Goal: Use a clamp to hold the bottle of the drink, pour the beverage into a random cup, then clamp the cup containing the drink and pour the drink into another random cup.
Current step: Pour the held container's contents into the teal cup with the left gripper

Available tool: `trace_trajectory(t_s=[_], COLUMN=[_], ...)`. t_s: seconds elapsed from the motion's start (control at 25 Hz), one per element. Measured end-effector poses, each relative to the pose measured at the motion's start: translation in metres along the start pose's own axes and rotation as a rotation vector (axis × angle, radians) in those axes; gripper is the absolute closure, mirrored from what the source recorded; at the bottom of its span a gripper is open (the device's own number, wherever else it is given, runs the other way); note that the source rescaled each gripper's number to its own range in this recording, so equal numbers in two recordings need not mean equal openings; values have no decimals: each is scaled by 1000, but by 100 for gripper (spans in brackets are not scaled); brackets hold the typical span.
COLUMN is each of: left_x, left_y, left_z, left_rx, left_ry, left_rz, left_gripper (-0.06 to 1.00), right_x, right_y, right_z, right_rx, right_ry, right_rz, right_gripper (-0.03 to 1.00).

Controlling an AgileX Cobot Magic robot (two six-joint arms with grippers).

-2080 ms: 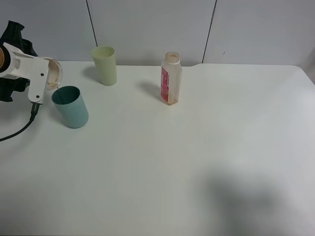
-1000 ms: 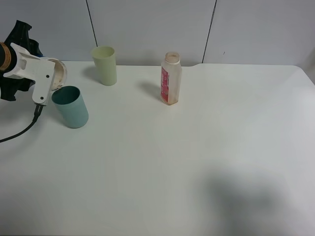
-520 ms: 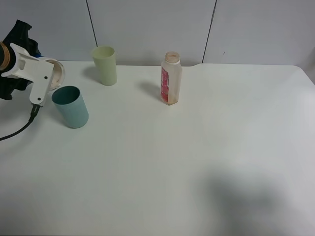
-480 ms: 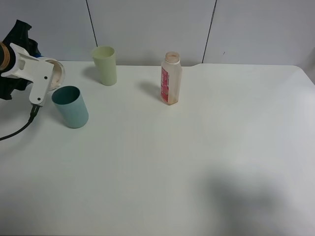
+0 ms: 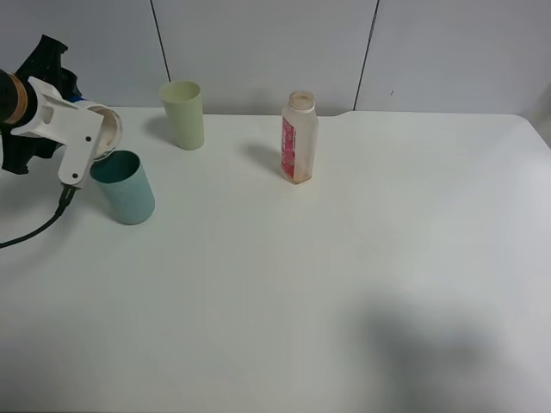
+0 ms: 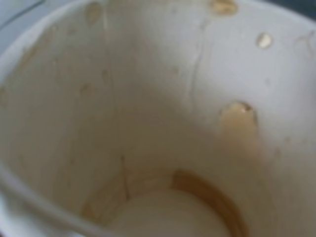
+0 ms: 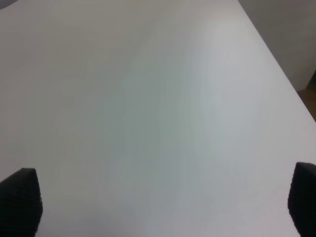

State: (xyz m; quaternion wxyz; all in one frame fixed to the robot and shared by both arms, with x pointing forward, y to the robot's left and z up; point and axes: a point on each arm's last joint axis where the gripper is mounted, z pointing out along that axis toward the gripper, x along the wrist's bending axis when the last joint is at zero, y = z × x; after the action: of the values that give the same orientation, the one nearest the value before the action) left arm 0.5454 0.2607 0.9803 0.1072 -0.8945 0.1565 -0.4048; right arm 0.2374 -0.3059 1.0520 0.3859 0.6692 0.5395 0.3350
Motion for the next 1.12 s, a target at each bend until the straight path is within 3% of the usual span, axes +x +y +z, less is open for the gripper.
trace_trajectory(t_s=[0.68,1.12], left_x=[-1,-2], left_y=[-1,6], left_z=[-1,-1], left_rx=[44,-42], left_ry=[-14,-38], left_rz=[27,-246], left_gripper=[93,93], right_x=[0,0], right_y=[0,0], right_z=[0,0], right_rx=[0,0], right_ry=[0,0], right_rz=[0,0], right_gripper=[-3,-3])
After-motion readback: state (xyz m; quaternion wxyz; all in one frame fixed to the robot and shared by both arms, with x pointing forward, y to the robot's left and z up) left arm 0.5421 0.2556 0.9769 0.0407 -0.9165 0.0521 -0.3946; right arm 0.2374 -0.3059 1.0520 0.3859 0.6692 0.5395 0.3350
